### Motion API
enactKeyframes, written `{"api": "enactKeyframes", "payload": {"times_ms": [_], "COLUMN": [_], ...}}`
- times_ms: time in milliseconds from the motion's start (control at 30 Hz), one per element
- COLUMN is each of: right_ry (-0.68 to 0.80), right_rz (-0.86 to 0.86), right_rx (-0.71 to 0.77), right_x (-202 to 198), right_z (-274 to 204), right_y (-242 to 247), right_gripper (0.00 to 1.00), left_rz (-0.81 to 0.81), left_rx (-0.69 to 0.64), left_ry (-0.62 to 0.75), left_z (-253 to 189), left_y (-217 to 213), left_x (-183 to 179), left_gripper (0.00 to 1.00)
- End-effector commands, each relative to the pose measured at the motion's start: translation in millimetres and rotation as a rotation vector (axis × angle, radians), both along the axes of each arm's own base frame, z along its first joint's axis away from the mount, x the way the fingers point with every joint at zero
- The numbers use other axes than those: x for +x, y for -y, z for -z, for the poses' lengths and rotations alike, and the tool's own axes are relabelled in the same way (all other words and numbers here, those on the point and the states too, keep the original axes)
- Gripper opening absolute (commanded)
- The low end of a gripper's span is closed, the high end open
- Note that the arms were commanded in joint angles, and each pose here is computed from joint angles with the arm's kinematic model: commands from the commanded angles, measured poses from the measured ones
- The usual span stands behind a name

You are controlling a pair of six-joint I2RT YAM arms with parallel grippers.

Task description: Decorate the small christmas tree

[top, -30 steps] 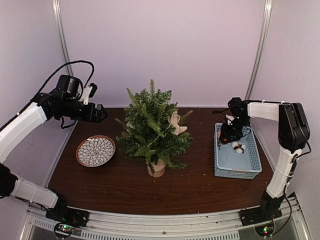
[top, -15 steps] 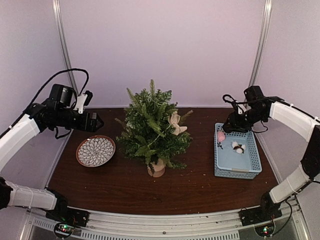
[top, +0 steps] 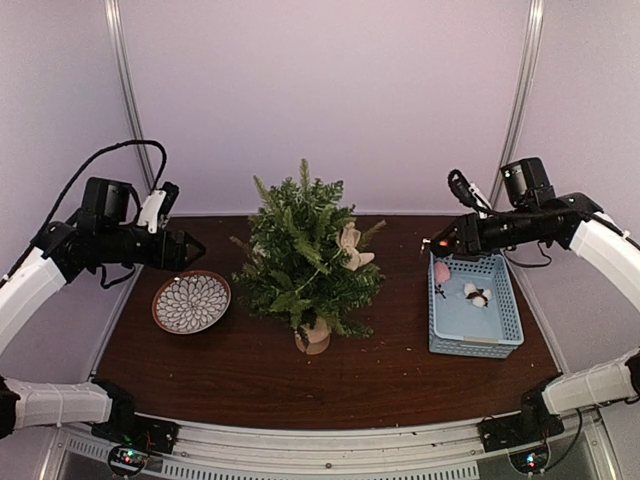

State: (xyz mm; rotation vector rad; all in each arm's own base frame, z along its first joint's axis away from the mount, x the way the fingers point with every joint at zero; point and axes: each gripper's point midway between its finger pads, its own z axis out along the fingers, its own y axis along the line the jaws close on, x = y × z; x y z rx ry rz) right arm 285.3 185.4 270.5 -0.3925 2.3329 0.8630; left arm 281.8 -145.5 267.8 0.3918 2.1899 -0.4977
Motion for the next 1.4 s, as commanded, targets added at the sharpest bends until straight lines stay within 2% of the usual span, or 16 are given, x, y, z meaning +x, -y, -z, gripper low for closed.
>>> {"api": "enactKeyframes", "payload": {"times_ms": [0,333,467,767,1000,1200,1367], "right_ry": [0.096,0.22,0.283,0.426,0.529,0.633,0.68], "right_rz": [-0.137,-0.264,-0.285,-0.444,-0.508,-0.467,-0.481], "right_rx": [0.038,0.086,0.075,-0.003,-0.076,-0.052,-0.091], "right_x": [-37,-101,-117,-161,-170,-157,-150], "right_z": [-35,-94,-123,-165,-194,-221,-219], "right_y": [-26,-68,-89,-149,-172,-187,-204], "right_gripper": [0.3,0.28,0.28,0.26,0.25,0.26,0.26], "left_rz": [0.031,0.085,0.097,0.066,0.06,0.054,0.04], "left_rx": [-0.029,-0.008,-0.004,-0.063,-0.066,-0.07,-0.073], "left_ry": [0.081,0.114,0.144,0.18,0.197,0.192,0.193], "left_z": [-17,-19,-25,-28,-31,-30,-29], "left_y": [3,5,5,1,-2,-2,-4], "left_x": [-2,-10,-11,-22,-25,-24,-24], "left_gripper": [0.86,0.85,0.85,0.85,0.85,0.85,0.85]}}
